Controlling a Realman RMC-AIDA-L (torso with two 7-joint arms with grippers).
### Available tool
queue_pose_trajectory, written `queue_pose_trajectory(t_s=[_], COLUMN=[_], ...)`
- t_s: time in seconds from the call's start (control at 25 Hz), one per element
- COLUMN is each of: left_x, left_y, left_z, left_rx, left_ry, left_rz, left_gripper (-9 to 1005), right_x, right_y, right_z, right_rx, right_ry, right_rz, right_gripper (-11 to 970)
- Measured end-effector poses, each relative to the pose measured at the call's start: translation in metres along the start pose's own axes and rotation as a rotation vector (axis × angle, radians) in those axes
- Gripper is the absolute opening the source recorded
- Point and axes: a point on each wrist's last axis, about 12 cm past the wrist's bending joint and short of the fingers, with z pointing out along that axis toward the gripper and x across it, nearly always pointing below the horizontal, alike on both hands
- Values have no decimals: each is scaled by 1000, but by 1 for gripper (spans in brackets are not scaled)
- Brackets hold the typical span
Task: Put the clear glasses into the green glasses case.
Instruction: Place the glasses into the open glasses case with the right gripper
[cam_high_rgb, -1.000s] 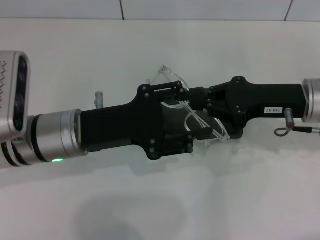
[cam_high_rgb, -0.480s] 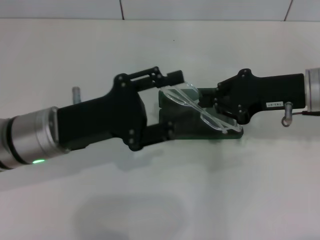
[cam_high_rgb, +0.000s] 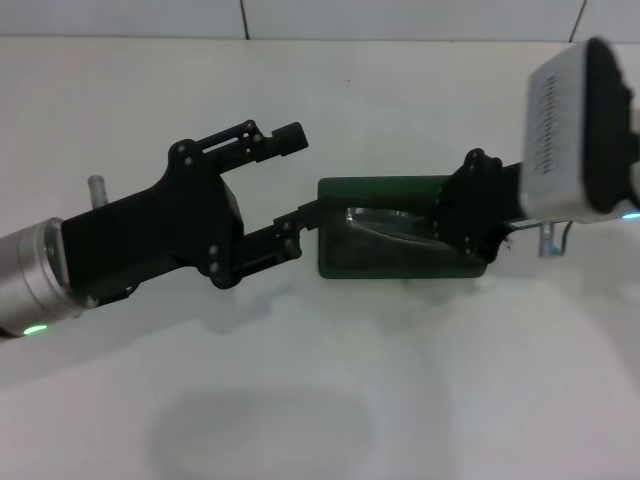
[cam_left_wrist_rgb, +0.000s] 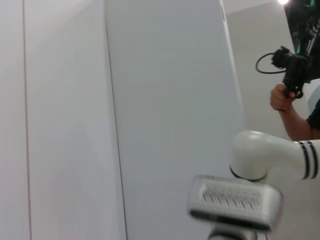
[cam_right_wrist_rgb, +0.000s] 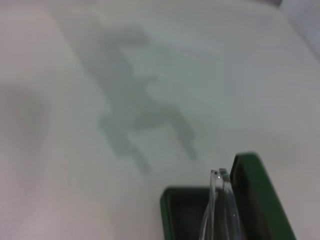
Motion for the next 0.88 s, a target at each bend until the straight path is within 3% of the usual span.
queue_pose_trajectory(t_s=[0.36,0.88], left_x=[-1,0], left_y=[3,2], left_z=[-1,2], left_rx=[1,0], left_ry=[6,5], left_rz=[5,4], left_gripper=[649,649], right_x=[-12,-8], right_y=[17,25], right_z=[34,50], right_rx=[60,116], right_ry=[77,105], right_rz=[-185,-265], right_gripper=[66,69])
